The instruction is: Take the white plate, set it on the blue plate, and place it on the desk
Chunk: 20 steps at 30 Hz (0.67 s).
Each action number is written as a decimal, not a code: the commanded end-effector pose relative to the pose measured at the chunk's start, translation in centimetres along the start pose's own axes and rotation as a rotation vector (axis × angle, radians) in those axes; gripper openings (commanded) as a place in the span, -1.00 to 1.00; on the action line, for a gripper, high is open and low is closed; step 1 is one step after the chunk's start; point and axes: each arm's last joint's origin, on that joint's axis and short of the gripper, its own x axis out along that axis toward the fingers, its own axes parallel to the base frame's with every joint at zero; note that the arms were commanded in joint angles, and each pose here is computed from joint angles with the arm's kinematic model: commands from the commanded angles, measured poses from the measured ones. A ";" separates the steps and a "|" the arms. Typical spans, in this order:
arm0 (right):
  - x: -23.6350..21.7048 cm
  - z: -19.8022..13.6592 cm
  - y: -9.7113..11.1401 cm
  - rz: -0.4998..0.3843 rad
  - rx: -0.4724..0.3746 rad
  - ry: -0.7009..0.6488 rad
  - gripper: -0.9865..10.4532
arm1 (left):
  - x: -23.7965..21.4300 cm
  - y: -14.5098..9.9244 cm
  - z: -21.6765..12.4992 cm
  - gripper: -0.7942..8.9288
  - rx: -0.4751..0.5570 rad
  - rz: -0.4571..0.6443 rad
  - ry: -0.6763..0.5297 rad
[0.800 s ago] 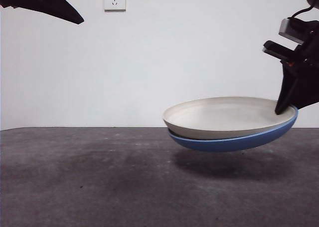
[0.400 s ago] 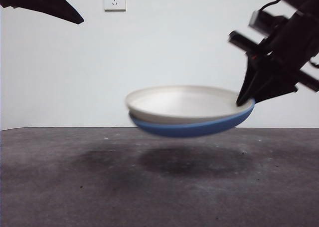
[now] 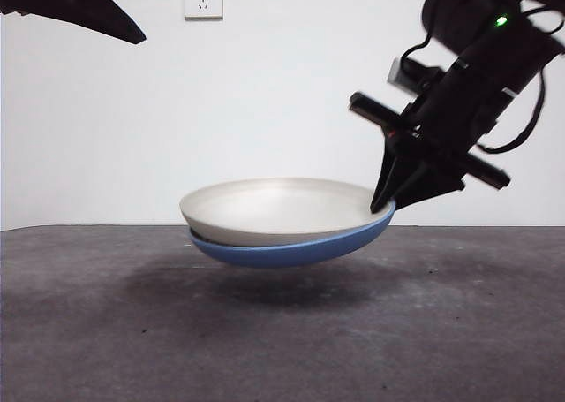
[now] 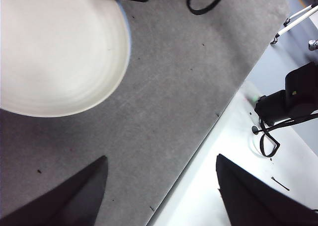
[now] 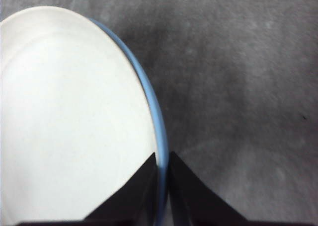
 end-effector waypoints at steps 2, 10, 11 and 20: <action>1.9 0.1 -0.1 -0.004 0.026 0.033 -0.81 | 0.0 -0.1 0.2 -0.13 0.022 -0.007 -0.003; 3.7 -0.7 -1.0 -0.028 0.040 0.088 -0.81 | 0.0 -0.1 0.2 -0.13 0.020 -0.007 -0.001; 3.8 -0.7 -1.0 -0.026 0.038 0.088 -0.81 | 0.0 -0.1 0.2 -0.13 0.020 -0.007 -0.001; 3.8 -0.9 -1.0 -0.029 0.041 0.108 -0.44 | 0.0 -0.1 0.2 -0.13 0.021 -0.007 -0.003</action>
